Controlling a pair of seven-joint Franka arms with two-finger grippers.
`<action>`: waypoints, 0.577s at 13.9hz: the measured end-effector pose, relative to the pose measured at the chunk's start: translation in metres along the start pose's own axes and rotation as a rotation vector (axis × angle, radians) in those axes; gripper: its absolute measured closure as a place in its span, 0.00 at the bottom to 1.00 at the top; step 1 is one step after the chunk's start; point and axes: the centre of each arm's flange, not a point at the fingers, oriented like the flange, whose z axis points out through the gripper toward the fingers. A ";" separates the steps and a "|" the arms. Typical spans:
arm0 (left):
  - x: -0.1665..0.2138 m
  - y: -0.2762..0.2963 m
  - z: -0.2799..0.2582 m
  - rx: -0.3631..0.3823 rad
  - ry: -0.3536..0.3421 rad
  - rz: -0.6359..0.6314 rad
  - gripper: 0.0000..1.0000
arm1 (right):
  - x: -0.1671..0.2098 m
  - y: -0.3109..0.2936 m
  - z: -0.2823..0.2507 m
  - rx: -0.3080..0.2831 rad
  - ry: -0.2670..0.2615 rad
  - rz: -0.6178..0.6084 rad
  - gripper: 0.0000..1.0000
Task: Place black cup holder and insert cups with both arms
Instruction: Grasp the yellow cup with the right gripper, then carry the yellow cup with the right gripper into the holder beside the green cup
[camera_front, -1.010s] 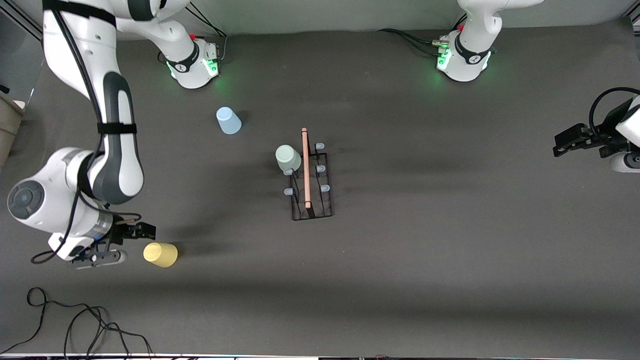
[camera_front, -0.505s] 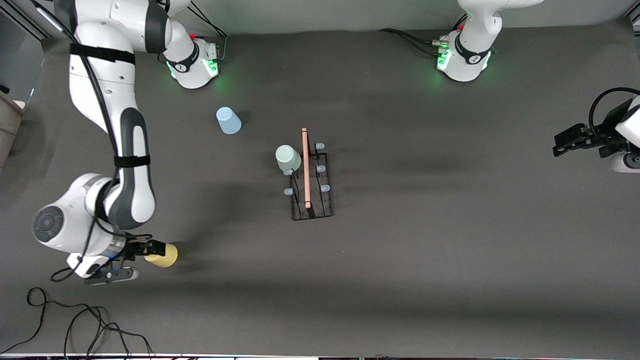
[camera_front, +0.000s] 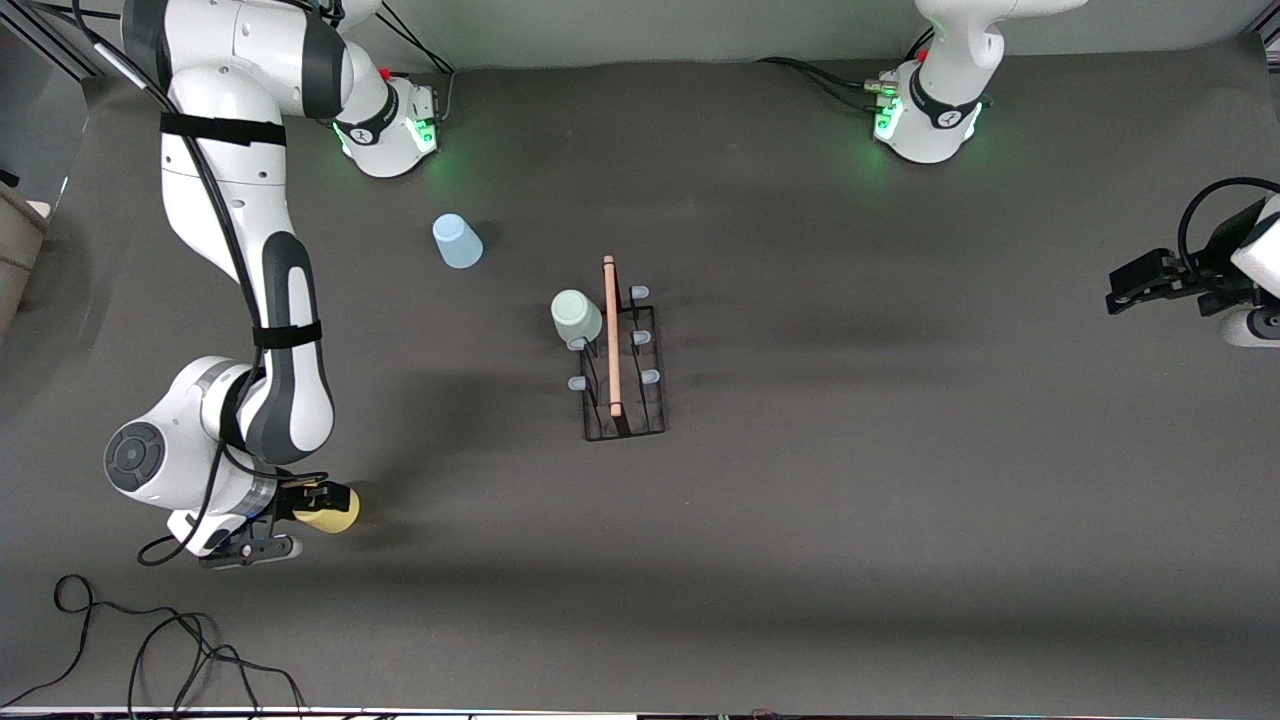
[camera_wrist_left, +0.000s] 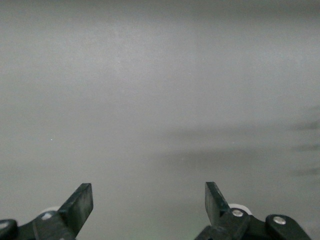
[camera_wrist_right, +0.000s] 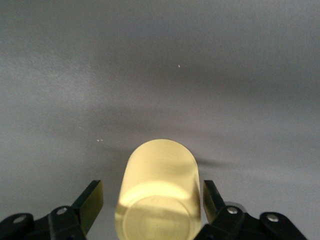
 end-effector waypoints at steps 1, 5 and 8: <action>0.000 -0.001 0.000 0.000 0.000 -0.001 0.00 | -0.003 0.002 0.003 0.000 -0.007 0.004 0.16; 0.000 -0.001 0.000 0.000 0.000 -0.002 0.00 | -0.007 0.007 0.005 0.001 -0.016 0.004 0.31; 0.000 -0.001 0.001 0.000 0.000 -0.002 0.00 | -0.002 0.002 -0.025 0.025 -0.024 0.005 0.31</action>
